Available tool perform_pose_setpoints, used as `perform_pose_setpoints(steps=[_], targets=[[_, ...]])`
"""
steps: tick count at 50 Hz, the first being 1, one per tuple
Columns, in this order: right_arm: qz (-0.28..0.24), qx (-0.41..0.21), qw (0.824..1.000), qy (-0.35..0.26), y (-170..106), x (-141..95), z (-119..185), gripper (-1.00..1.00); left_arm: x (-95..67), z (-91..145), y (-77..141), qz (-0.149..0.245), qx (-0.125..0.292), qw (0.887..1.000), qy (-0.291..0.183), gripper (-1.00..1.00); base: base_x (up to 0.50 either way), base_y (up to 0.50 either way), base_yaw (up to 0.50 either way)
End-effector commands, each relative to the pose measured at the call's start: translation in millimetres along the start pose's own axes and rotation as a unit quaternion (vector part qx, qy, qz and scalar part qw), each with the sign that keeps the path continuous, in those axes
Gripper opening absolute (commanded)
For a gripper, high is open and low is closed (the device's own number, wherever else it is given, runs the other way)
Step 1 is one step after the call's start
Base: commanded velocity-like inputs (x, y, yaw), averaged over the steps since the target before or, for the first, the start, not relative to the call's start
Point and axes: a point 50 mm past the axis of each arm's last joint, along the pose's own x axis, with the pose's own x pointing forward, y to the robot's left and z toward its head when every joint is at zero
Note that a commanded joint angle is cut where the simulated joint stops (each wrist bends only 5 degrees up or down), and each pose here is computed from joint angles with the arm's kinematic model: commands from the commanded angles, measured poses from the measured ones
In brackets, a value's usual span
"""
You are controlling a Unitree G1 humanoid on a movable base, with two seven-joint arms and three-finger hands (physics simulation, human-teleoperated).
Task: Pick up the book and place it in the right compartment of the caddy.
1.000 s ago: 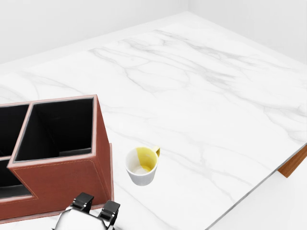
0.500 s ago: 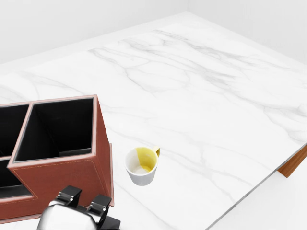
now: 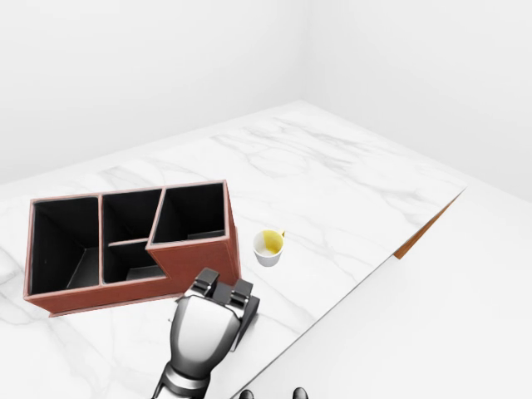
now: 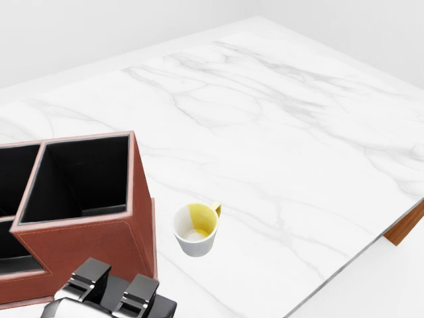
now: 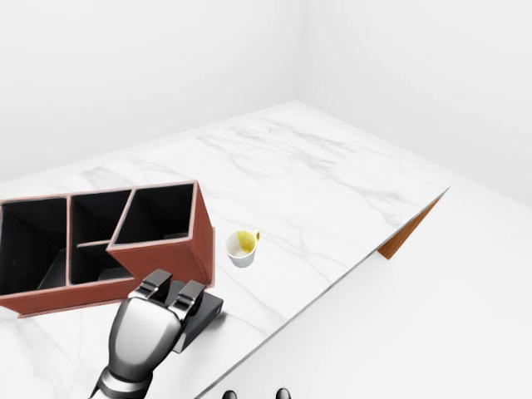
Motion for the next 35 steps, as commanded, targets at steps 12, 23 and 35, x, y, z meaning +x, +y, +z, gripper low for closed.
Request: perform_pose_setpoints(steps=[12,23,35], targets=[[0.000,-0.001,1.000,0.000,0,0,0,1.00,-6.7,18,17,0.010,-0.019,0.998,-0.053,-1.00,0.00,0.00,0.00],[-0.001,-0.001,1.000,0.002,0,0,-1,1.00,-8.6,27,35,0.032,-0.015,0.996,-0.083,-1.00,0.00,0.00,0.00],[-0.002,-0.003,1.000,0.003,0,-1,-1,1.00,-21.9,55,60,0.046,-0.017,0.984,-0.169,-1.00,0.00,0.00,0.00]])
